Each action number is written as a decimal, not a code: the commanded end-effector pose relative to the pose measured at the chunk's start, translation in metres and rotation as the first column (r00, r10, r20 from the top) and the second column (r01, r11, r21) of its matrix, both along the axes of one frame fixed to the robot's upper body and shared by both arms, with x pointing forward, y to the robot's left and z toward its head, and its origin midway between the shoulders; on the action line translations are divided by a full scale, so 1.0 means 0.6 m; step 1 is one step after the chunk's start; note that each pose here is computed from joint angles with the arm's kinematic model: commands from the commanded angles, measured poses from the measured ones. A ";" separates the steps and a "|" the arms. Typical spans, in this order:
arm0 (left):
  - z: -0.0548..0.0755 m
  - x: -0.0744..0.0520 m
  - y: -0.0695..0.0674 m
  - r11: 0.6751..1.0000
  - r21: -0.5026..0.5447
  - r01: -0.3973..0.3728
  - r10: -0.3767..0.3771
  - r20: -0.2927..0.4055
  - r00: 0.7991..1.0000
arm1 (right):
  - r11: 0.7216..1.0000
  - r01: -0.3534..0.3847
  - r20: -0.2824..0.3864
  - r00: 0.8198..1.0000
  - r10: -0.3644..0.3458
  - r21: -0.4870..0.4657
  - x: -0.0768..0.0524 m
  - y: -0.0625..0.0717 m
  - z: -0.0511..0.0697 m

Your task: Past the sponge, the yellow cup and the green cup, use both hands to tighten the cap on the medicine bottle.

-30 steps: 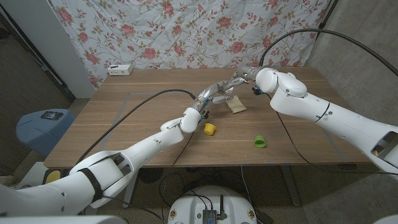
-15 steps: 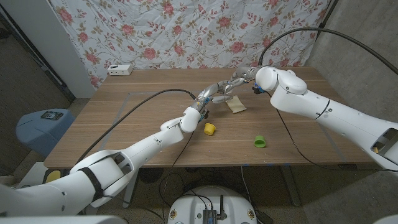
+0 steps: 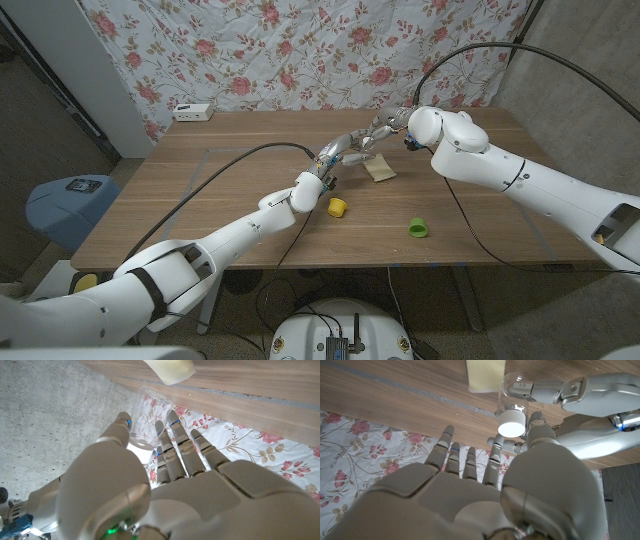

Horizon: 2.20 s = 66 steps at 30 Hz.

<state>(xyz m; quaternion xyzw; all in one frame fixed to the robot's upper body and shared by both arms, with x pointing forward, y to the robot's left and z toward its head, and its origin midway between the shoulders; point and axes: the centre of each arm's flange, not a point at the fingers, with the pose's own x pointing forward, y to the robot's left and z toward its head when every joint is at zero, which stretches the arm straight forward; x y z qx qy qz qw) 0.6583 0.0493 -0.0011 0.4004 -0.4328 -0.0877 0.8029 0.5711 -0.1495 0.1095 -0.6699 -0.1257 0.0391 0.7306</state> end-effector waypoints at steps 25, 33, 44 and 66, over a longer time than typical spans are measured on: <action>-0.003 -0.003 -0.003 1.000 -0.001 0.003 -0.003 0.000 1.000 | 1.000 0.014 0.038 0.999 -0.014 0.018 0.005 0.000 -0.006; -0.004 -0.004 -0.004 1.000 -0.001 0.002 -0.002 -0.003 1.000 | 1.000 0.018 0.046 0.999 -0.019 0.025 0.006 -0.003 -0.008; -0.005 -0.006 -0.005 1.000 -0.002 0.000 0.000 -0.004 1.000 | 0.999 0.026 0.058 0.998 -0.028 0.033 0.007 -0.006 -0.013; -0.004 -0.008 -0.006 1.000 -0.002 0.006 -0.006 0.005 1.000 | 0.997 0.023 0.098 0.995 -0.030 0.068 0.010 -0.009 -0.020</action>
